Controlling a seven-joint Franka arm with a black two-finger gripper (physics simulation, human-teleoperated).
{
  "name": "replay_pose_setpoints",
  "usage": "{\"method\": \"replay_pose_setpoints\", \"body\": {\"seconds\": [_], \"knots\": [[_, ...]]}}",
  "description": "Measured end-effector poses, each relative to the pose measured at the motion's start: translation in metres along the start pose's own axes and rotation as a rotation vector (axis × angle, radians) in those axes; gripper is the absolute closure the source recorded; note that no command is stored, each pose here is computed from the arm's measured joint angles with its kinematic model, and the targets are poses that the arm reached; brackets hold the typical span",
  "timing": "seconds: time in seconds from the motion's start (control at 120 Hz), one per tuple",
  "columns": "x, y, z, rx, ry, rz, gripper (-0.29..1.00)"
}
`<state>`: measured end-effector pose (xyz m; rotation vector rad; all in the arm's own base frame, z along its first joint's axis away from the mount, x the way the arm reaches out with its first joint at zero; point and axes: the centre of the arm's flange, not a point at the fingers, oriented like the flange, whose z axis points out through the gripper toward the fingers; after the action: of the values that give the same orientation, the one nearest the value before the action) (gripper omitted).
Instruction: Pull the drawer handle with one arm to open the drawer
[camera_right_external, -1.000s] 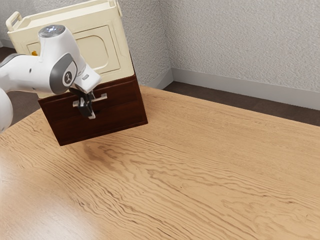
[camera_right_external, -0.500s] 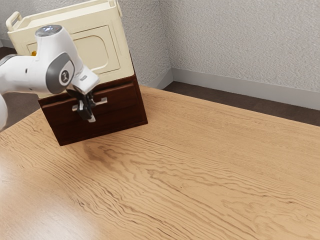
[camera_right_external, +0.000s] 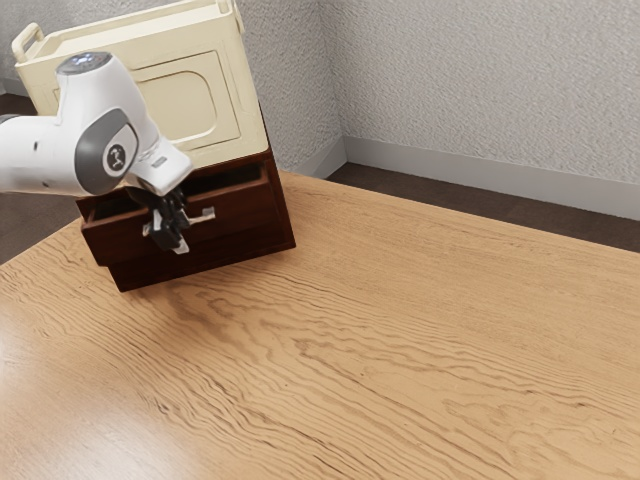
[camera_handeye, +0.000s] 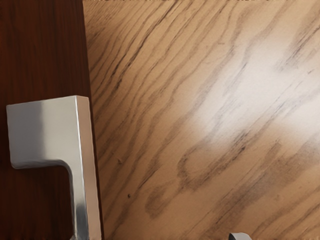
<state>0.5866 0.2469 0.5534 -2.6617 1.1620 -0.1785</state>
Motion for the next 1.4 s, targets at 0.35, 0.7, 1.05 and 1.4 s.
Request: {"method": "replay_pose_setpoints", "body": {"seconds": [0.35,0.7,1.05,1.4], "knots": [[0.003,0.02,-0.001,-0.005,0.008,0.018,0.31],[0.011,0.045,-0.015,0.025,0.0,0.054,0.35],[0.011,0.073,-0.027,0.038,0.009,0.062,0.34],[0.014,0.097,-0.034,0.055,0.018,0.075,0.33]]}}
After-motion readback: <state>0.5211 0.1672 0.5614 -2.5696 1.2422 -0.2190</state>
